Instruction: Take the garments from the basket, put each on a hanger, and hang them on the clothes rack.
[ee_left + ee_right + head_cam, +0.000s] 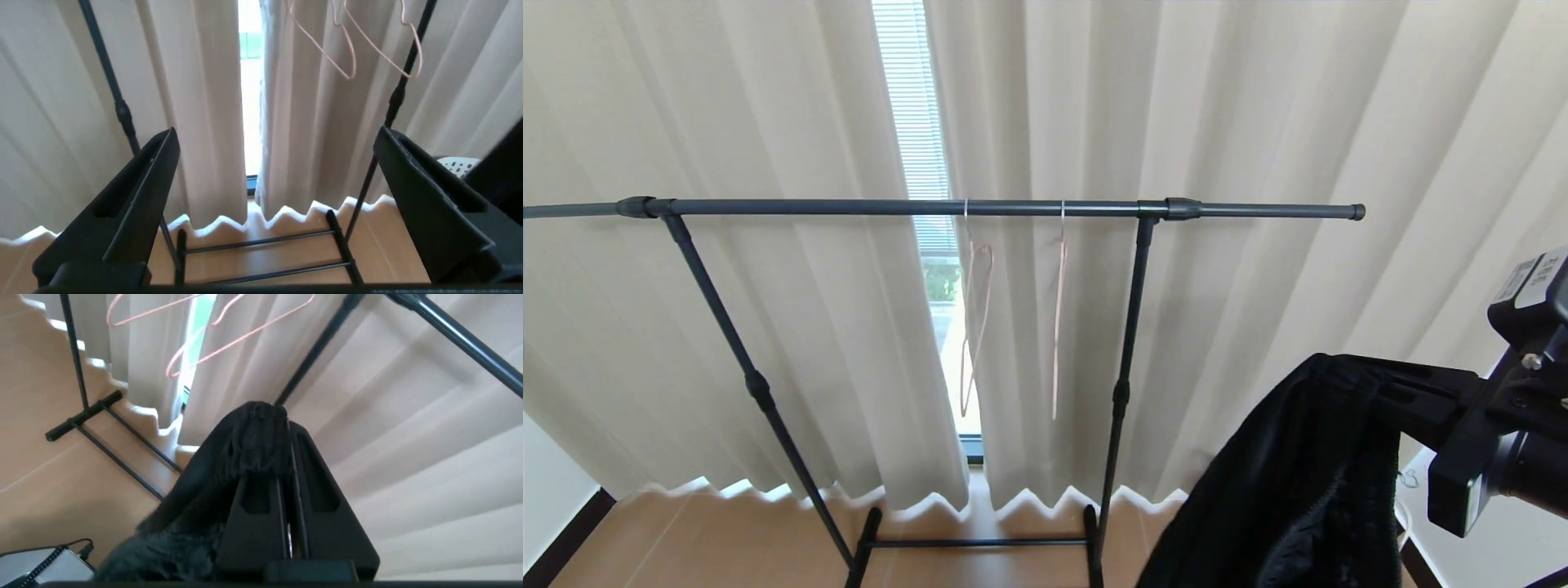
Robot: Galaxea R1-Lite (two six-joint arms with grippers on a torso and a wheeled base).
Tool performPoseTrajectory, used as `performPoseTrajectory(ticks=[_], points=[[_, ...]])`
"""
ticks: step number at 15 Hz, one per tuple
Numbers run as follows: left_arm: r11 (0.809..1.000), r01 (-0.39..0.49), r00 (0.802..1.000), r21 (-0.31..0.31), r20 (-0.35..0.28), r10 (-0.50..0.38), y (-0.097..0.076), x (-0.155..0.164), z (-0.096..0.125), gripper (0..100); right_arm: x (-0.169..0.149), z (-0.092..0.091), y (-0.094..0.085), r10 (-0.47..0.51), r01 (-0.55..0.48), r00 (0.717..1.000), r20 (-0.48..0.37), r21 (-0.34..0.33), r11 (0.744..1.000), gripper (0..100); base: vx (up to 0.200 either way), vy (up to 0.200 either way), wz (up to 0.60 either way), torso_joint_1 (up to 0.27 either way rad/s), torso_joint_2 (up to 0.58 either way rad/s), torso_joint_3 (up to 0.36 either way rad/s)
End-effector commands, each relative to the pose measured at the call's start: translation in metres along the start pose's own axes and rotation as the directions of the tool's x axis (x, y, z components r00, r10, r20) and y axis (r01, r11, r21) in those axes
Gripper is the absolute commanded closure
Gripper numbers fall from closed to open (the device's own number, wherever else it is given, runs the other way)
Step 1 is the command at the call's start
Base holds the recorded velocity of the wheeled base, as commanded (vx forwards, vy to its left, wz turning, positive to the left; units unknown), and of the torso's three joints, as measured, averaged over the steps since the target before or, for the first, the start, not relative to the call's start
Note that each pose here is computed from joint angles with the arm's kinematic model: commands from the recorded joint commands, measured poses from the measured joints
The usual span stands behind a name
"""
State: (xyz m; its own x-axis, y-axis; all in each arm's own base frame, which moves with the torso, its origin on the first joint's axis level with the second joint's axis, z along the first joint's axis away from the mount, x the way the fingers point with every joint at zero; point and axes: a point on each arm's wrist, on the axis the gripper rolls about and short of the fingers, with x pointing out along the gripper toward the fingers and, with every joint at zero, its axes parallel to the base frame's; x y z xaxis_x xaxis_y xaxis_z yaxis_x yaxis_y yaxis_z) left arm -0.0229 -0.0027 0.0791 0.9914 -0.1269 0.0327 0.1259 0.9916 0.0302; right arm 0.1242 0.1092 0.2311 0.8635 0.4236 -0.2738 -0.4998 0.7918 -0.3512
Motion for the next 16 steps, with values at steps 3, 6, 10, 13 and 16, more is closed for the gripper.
performPoseTrajectory(ticks=[3,6,10,13,16], points=[[1.0,0.0,1.0,0.0,0.001,0.0,0.0,0.0,0.0001,0,0.0006,0.0001,0.0002,0.0,0.0,1.0,-0.001,-0.001,1.0,100,0.0,0.2,0.0,0.001,0.0,0.004],[1.0,0.0,1.0,0.0,0.001,0.0,0.0,0.0,0.0001,0,0.001,0.0004,0.0002,0.0,0.0,1.0,-0.001,-0.001,1.0,100,0.0,0.2,0.0,0.002,0.0,0.001],[1.0,-0.001,1.0,-0.002,0.001,0.001,0.0,0.0,0.0001,0,0.0017,0.0002,0.0005,0.001,-0.001,1.0,-0.004,-0.002,1.0,100,-0.1,0.1,0.0,0.005,0.0,0.005],[1.0,-0.003,1.0,-0.002,0.001,0.003,0.0001,0.0,0.0001,0,0.0015,-0.0005,0.0006,0.001,-0.001,1.0,-0.006,-0.002,1.0,100,-0.2,0.0,0.0,0.002,0.0,0.002],[1.0,-0.003,1.0,-0.005,0.001,0.003,0.0001,0.0,0.0001,0,0.0007,-0.0008,0.0005,0.001,-0.001,1.0,-0.004,-0.002,1.0,100,-0.067,0.0,0.0,0.001,0.0,-0.001]])
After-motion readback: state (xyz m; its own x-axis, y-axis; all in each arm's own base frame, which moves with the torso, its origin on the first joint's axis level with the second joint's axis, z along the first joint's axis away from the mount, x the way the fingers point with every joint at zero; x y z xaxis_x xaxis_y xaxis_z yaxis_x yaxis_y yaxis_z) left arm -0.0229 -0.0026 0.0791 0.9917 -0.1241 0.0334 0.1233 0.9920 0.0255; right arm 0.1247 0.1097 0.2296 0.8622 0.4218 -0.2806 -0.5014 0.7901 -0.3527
